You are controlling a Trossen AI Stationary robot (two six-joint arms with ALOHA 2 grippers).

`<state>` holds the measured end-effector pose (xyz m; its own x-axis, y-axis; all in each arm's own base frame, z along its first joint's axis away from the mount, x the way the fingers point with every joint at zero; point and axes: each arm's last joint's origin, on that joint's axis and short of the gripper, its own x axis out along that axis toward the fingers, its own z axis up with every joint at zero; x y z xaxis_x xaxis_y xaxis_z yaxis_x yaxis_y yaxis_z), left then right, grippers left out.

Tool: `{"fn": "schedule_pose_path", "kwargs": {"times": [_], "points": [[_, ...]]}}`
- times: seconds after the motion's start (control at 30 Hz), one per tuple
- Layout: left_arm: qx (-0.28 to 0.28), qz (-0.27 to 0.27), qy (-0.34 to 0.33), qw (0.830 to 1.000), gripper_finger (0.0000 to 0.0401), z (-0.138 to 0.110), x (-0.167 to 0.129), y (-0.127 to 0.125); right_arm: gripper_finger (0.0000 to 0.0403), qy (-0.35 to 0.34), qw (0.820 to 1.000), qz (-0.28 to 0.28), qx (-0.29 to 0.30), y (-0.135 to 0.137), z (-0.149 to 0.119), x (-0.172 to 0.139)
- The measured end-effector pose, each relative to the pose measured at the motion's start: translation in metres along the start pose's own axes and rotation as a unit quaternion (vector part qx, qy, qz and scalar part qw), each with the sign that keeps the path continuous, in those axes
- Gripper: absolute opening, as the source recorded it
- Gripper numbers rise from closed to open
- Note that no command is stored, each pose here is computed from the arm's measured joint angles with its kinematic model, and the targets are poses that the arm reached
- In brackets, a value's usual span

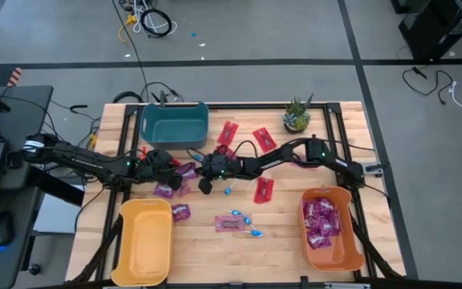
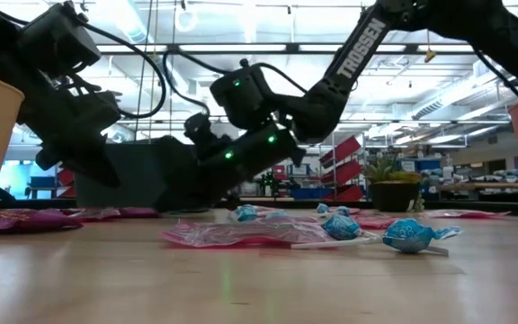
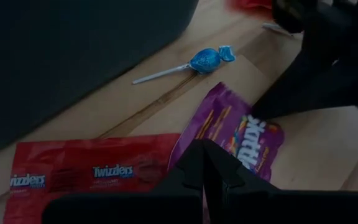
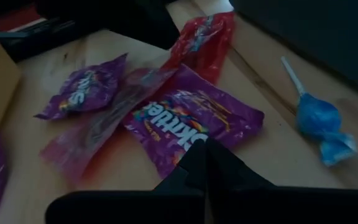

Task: Sort candy
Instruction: Put the purple candy into the orange bin

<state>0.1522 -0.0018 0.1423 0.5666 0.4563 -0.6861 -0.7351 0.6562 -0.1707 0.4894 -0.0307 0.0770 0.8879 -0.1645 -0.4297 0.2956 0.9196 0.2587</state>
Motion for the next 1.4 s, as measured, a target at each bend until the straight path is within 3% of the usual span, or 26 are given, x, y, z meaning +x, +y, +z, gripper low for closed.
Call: {"fn": "schedule_pose_path", "kwargs": {"times": [0.33, 0.77, 0.87, 1.07, 1.4], "points": [[0.000, 0.001, 0.001, 1.000, 0.0000, 0.000, 0.000, 0.000, 0.0000, 0.015, 1.000, -0.007, -0.006, 0.001, -0.005, 0.016], [-0.002, -0.003, 0.005, 1.000, 0.0000, 0.000, 0.000, 0.000, 0.0000, 0.098, 0.994, -0.020, -0.035, 0.020, 0.005, -0.008], [-0.002, -0.006, 0.007, 1.000, 0.0000, -0.001, 0.000, 0.000, 0.0000, 0.086, 0.995, -0.018, -0.045, 0.029, 0.008, -0.011], [-0.028, -0.025, -0.008, 0.999, 0.0000, 0.003, 0.000, -0.004, 0.0000, -0.019, 0.998, 0.014, -0.055, 0.043, 0.028, -0.012], [-0.050, -0.042, -0.034, 0.997, 0.0000, 0.008, -0.001, -0.009, 0.0000, -0.024, 0.997, -0.005, -0.074, 0.040, 0.027, -0.010]]}}
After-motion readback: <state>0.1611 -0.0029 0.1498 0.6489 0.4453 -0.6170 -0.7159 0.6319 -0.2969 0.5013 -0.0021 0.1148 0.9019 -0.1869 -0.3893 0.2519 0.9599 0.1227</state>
